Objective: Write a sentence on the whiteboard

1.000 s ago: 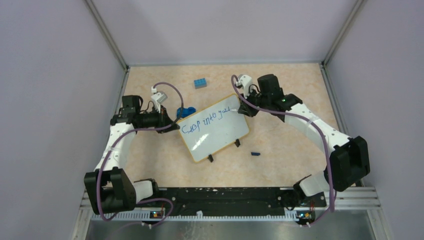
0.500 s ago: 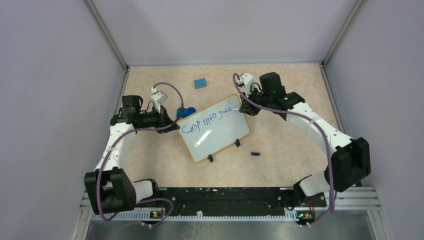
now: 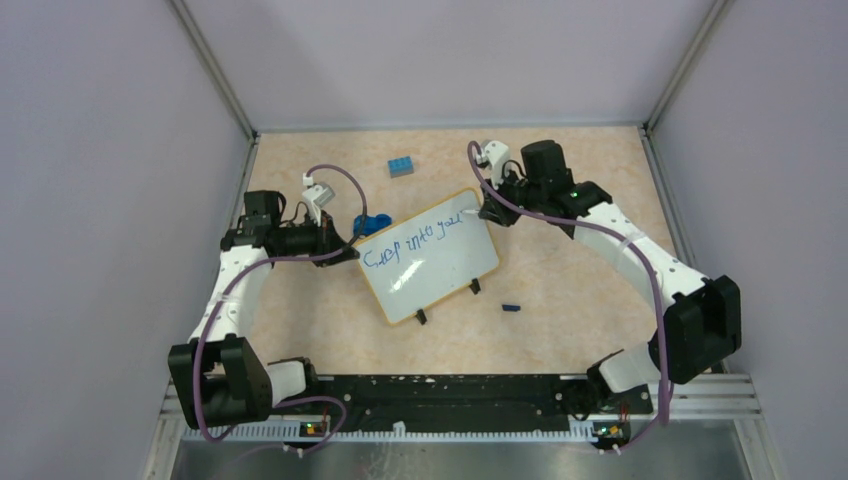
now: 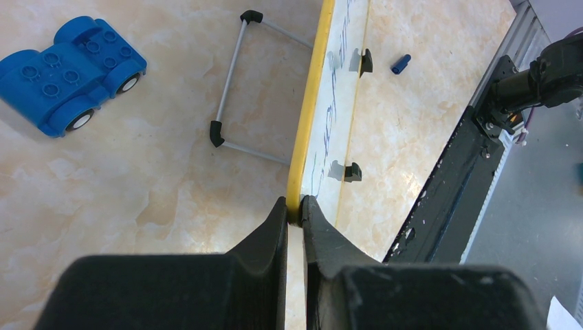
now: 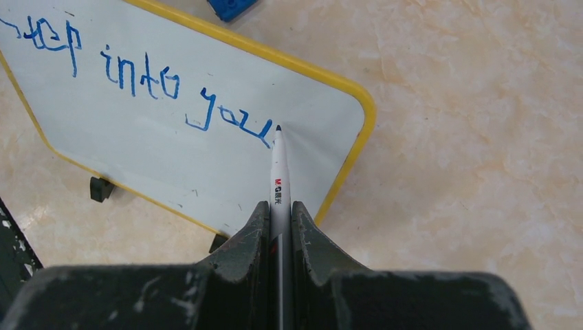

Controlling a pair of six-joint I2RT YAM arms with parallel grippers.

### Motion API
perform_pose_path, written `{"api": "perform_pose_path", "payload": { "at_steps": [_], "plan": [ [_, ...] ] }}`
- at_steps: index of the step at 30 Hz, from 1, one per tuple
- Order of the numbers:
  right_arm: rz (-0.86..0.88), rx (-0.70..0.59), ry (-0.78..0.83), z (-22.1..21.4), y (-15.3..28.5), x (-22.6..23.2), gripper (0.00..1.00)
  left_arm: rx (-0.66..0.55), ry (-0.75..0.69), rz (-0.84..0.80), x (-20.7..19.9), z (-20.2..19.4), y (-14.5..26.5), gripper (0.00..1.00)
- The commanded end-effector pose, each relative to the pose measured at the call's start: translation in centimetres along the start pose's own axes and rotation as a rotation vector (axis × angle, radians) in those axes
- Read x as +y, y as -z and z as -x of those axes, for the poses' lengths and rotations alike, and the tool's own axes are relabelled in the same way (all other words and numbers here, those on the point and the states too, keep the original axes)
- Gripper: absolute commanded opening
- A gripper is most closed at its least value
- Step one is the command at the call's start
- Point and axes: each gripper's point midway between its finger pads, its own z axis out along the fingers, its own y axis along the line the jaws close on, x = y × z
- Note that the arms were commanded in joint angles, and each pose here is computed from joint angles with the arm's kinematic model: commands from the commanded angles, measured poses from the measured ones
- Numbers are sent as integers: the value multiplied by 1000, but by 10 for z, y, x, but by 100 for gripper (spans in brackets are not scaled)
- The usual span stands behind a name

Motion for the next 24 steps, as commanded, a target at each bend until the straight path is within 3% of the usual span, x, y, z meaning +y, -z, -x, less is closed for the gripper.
{"api": "perform_pose_path", "payload": {
  "at_steps": [1, 24],
  "plan": [
    [-57, -84, 43, 30, 5, -16, 0, 21, -28, 22, 4, -8, -1, 0],
    [-32, 10, 19, -19, 5, -4, 0, 21, -26, 20, 4, -8, -2, 0]
  ]
}}
